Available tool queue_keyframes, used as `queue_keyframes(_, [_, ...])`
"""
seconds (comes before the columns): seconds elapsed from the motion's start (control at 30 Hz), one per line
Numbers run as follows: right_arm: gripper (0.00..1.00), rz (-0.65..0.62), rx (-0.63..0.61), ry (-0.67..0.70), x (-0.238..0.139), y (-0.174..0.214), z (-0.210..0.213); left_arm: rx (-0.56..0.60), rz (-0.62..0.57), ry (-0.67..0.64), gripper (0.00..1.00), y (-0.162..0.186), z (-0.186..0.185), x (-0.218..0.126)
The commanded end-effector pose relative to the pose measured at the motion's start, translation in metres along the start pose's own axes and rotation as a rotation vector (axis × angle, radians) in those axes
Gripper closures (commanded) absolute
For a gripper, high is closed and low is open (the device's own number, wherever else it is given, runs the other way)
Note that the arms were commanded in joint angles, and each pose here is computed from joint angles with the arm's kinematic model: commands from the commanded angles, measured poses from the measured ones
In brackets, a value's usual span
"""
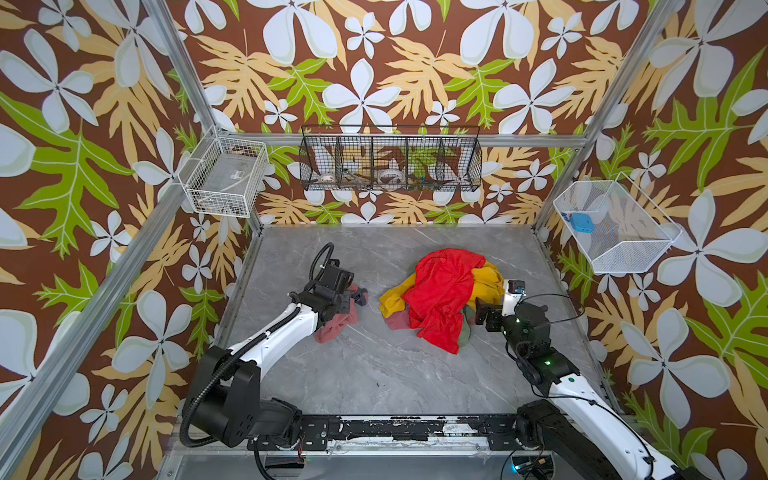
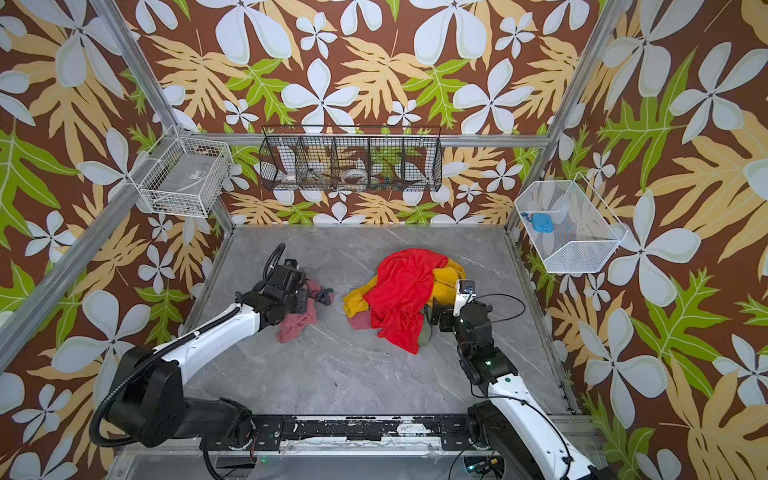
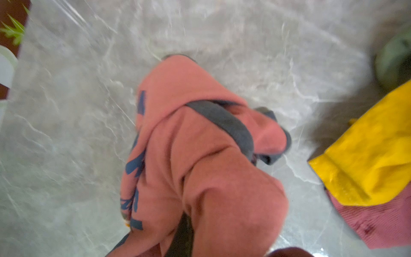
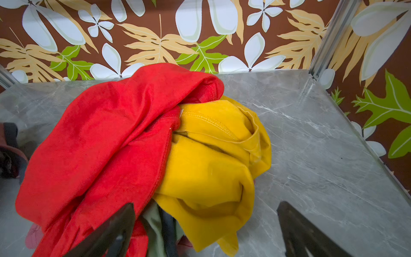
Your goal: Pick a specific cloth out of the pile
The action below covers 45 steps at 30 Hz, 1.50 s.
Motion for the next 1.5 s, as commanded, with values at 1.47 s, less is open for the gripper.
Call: queue_keyframes(1.47, [0.0,-0.012,-0.013,0.133,-0.01,0.016,-0.02,0.098,-0.011,-0.309,0.9,-0.057,0.023,0.142])
Point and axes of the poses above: each gripper's point midway between its finger pads, its own x axis out along the fingers, its own z axis along the line the jaws close on, y = z × x, the point moved 2 cm from there along -x, back along the fingers, and after that the axes turned 14 degrees about -x, right-handed, at the moved point
